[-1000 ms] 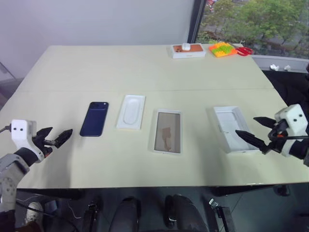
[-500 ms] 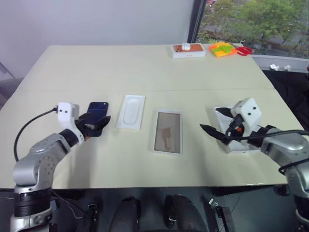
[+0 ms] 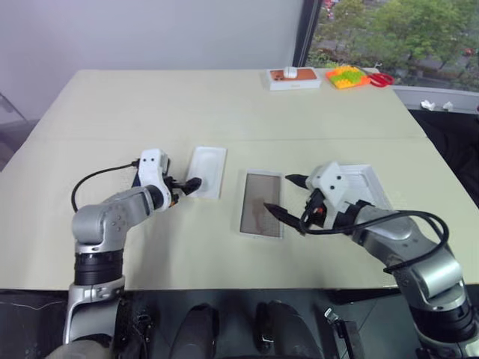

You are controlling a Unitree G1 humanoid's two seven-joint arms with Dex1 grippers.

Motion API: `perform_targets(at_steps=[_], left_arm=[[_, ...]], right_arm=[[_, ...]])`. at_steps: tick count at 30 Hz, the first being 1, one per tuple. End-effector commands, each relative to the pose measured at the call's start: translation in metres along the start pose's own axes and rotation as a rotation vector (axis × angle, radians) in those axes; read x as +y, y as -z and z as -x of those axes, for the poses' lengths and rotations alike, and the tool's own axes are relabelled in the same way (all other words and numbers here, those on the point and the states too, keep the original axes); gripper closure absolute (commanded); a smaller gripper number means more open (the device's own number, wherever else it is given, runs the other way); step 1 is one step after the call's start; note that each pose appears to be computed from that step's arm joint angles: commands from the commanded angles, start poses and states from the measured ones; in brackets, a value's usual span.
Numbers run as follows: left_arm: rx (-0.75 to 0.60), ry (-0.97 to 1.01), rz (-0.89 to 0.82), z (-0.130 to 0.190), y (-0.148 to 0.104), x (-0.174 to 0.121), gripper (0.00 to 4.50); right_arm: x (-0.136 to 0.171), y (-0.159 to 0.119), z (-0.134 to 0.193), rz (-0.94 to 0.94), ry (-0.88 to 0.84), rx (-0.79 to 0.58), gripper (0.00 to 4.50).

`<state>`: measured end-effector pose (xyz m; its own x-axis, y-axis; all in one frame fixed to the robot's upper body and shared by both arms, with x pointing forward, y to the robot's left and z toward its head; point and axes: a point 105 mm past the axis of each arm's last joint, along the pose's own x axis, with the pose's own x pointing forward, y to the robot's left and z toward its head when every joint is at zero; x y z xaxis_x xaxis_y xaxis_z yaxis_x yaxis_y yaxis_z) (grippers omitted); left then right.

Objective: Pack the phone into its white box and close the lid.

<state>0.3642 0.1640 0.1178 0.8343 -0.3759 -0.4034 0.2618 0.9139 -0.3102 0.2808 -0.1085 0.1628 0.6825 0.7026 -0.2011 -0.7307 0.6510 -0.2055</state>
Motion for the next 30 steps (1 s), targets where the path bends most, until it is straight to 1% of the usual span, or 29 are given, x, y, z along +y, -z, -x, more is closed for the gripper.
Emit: perform_targets(at_steps=[1, 6, 11, 13, 15, 21, 22, 24, 27, 30], left_arm=[[0.054, 0.033, -0.009, -0.005, -0.002, -0.011, 0.00], [0.162, 0.087, 0.063, -0.010, 0.000, -0.020, 0.00], [0.192, 0.116, 0.153, -0.012, -0.005, -0.024, 0.00], [0.199, 0.109, 0.165, -0.013, -0.004, -0.023, 0.50], [0.196, 0.108, 0.199, -0.014, -0.004, -0.022, 1.22], [0.158, 0.136, 0.283, -0.013, -0.008, -0.022, 4.29], [0.153, 0.140, 0.295, -0.012, -0.009, -0.021, 4.47], [0.149, 0.150, 0.311, -0.010, -0.009, -0.020, 4.47], [0.113, 0.207, 0.324, -0.002, -0.016, -0.023, 4.47], [0.100, 0.298, 0.305, 0.011, -0.023, -0.034, 4.47]], right_arm=[[0.009, -0.013, 0.004, 0.028, -0.017, -0.043, 0.03], [0.013, -0.013, 0.005, 0.060, -0.033, -0.029, 0.03], [0.014, -0.013, 0.003, 0.062, -0.031, -0.032, 0.03], [0.014, -0.013, 0.003, 0.063, -0.031, -0.034, 0.00], [0.016, -0.013, 0.002, 0.063, -0.034, -0.036, 0.00], [0.017, -0.013, 0.001, 0.064, -0.038, -0.036, 0.00], [0.017, -0.013, 0.001, 0.063, -0.039, -0.036, 0.00], [0.018, -0.013, 0.001, 0.062, -0.045, -0.036, 0.00], [0.019, -0.012, 0.000, 0.061, -0.051, -0.034, 0.00], [0.016, -0.011, 0.002, 0.064, -0.041, -0.026, 0.00]])
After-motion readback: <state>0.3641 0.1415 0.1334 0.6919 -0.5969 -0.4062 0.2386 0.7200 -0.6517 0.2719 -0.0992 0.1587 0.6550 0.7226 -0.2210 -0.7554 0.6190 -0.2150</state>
